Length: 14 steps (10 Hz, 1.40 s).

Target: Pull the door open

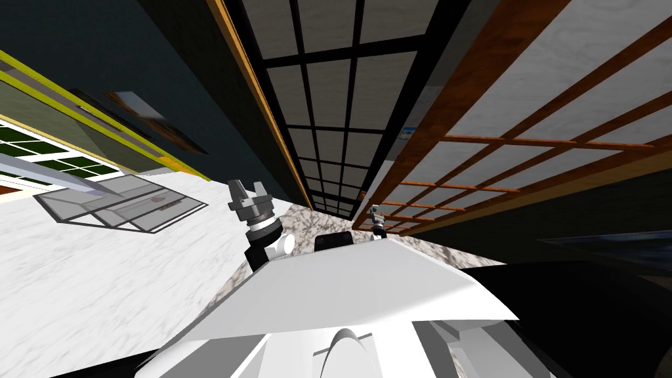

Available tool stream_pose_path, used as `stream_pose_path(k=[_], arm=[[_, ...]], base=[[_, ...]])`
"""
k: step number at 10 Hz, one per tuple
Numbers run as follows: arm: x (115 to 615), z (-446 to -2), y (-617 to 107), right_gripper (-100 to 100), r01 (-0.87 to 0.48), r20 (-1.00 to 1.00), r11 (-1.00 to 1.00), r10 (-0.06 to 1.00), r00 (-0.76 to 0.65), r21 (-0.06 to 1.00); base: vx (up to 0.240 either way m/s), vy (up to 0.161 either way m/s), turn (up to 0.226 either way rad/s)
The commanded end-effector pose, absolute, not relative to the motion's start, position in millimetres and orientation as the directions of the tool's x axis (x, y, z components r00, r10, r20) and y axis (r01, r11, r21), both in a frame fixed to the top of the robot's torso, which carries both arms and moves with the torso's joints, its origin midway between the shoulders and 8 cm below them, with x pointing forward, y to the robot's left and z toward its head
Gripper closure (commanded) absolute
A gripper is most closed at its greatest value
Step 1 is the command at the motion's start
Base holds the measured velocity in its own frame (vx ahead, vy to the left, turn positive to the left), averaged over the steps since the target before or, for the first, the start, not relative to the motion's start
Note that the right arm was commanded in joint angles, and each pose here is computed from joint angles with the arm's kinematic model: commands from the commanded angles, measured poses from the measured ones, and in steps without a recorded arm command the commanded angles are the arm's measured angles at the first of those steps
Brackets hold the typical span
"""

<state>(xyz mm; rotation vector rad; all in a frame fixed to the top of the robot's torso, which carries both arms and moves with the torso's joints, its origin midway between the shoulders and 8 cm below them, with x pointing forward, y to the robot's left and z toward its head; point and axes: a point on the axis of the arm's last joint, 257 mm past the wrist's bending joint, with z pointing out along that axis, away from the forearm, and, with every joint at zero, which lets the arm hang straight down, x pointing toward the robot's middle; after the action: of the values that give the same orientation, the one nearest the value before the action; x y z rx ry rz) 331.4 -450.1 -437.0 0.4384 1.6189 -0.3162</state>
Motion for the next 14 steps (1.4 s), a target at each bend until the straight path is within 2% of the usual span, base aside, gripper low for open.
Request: stream_pose_path(k=[1,8,12,13,14], arm=[[308,-451,-464,100,0.493,-0.988,0.868,0.128,-0.089,0.068],[290,-460,-470,100,0.514,-0.981,0.852,0.173,-0.092,0.102],[273,-468,-474,100,0.535,-0.966,0.826,0.25,-0.07,0.175],[286,-458,-468,-100,0.492,-0.976,0.858,0.207,-0.071,0.146],[293,-452,-464,-100,0.469,-0.98,0.873,0.188,-0.068,0.135]], base=[[-0.067,0.011,-0.038],[-0.072,0.017,-0.027],[-0.069,-0.012,-0.047],[-0.178,0.002,0.122],[-0.233,-0.011,0.153]])
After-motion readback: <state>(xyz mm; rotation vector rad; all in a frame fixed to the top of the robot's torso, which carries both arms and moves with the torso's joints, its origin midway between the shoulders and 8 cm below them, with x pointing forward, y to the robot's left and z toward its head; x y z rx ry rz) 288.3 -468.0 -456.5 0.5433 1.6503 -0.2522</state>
